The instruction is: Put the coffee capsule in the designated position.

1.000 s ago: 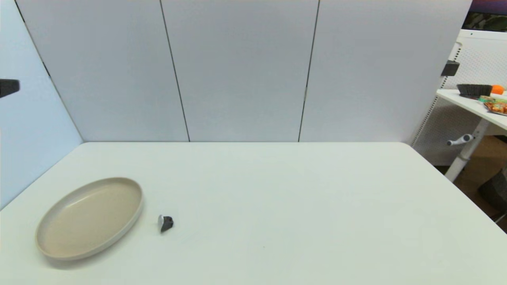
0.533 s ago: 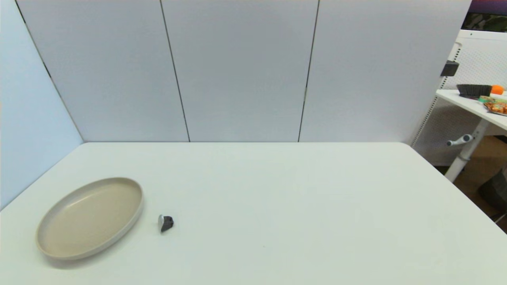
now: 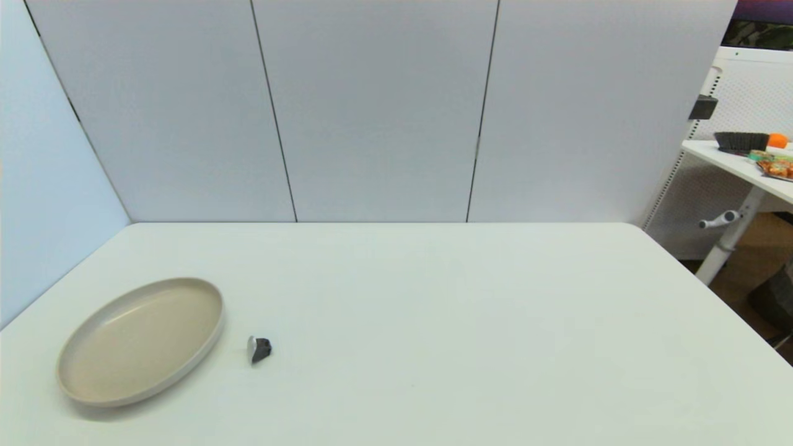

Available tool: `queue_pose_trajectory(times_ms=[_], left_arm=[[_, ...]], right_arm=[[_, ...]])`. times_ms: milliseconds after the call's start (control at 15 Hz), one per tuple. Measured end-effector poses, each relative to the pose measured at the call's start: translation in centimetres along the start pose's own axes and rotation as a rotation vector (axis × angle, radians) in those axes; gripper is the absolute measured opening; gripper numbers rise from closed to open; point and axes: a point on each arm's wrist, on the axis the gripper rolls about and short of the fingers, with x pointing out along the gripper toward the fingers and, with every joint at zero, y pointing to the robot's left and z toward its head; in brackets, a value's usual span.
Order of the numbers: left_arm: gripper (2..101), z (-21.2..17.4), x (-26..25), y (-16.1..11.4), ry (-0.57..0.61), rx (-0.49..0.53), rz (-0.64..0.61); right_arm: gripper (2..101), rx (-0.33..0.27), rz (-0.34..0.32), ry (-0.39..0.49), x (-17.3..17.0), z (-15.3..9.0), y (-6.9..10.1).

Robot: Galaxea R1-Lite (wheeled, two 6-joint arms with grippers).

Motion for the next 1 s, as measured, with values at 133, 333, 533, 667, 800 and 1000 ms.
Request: queue_pose_trajectory(times_ms=[133, 333, 533, 667, 800, 1000], left_arm=[[97.1, -2.6, 0.7, -0.5, -0.047, -0.001, 0.002], [97.3, -4.5, 0.7, -0.9, -0.110, -0.018, -0.001], [97.5, -5.3, 0.6, -1.1, -0.151, -0.067, -0.002], [97.6, -5.4, 0.6, -1.1, -0.162, -0.072, 0.001], [97.7, -5.4, 0.5, -1.1, -0.166, -0.073, 0.002], [97.8, -5.4, 0.5, -1.1, -0.166, -0.072, 0.003]], right_arm=[[97.1, -0.001, 0.000, 0.000, 0.0, 0.0, 0.0], [97.1, 0.000, 0.000, 0.000, 0.0, 0.0, 0.0], [97.1, 0.000, 0.000, 0.000, 0.0, 0.0, 0.0], [97.1, 0.000, 0.000, 0.000, 0.0, 0.0, 0.0], [97.1, 0.000, 0.000, 0.000, 0.0, 0.0, 0.0], [97.1, 0.000, 0.000, 0.000, 0.0, 0.0, 0.0]])
